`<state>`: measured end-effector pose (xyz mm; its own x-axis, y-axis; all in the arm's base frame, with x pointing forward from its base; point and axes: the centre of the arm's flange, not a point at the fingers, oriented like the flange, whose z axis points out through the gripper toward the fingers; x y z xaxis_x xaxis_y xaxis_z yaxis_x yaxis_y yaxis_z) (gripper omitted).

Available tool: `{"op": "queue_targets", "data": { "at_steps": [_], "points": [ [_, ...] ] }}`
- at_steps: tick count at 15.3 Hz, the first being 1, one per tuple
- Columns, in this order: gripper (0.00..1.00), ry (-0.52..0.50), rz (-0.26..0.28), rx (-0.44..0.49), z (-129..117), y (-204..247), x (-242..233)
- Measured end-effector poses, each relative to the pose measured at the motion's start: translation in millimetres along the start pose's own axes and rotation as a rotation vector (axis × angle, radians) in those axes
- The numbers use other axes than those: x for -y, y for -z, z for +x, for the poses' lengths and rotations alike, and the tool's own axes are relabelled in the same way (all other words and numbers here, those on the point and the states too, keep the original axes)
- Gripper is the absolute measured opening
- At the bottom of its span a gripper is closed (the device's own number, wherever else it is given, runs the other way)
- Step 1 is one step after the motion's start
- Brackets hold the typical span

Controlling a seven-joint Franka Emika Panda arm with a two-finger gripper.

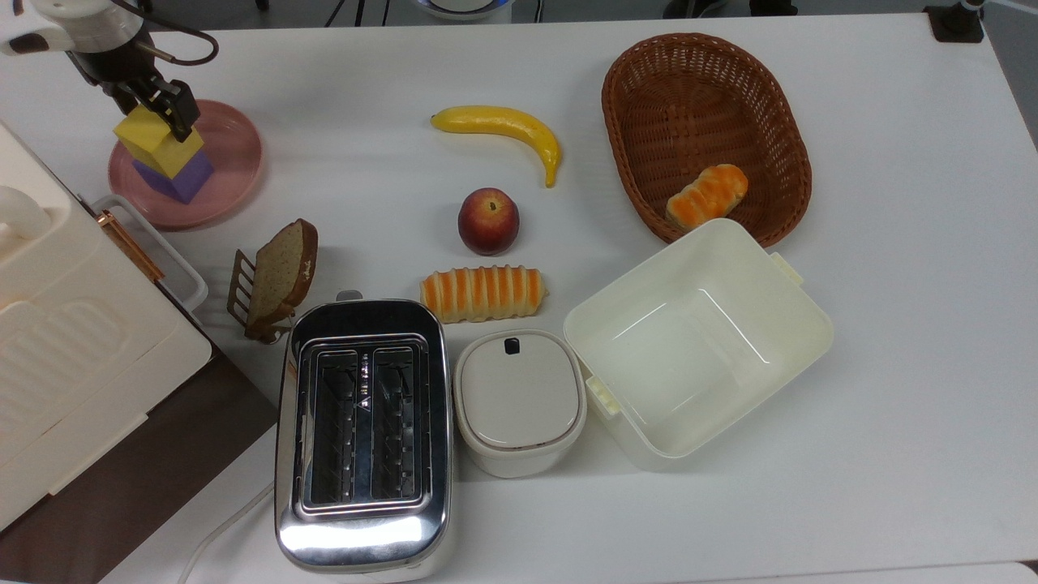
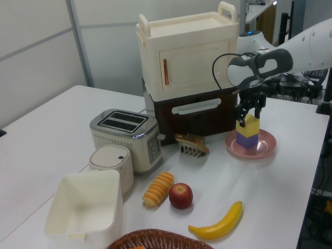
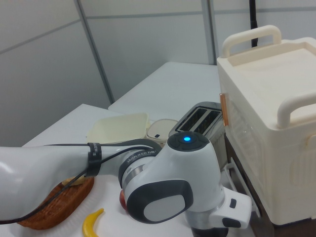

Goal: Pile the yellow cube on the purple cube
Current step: 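Lower the yellow cube onto the purple cube, then open the gripper to release the yellow cube and raise it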

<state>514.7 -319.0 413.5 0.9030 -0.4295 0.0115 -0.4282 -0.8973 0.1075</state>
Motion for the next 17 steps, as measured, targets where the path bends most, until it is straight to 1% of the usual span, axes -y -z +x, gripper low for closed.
{"op": "queue_targets", "data": {
  "at_steps": [4, 6, 9, 11, 12, 14, 17],
  "points": [
    [0.85, 0.0, 0.0, 0.0, 0.0, 0.0, -0.1],
    [1.0, 0.001, 0.0, 0.0, 0.2, 0.1, 0.7],
    [1.0, 0.009, 0.003, -0.009, 2.7, 4.3, 7.9],
    [1.0, -0.004, 0.008, -0.016, 3.4, 15.2, 10.0],
    [1.0, -0.015, 0.013, -0.021, 3.1, 25.4, 9.5],
    [1.0, -0.026, 0.036, -0.033, 0.8, 61.7, 9.5],
    [1.0, 0.02, 0.082, -0.044, -8.4, 138.5, 30.1]
  ]
}}
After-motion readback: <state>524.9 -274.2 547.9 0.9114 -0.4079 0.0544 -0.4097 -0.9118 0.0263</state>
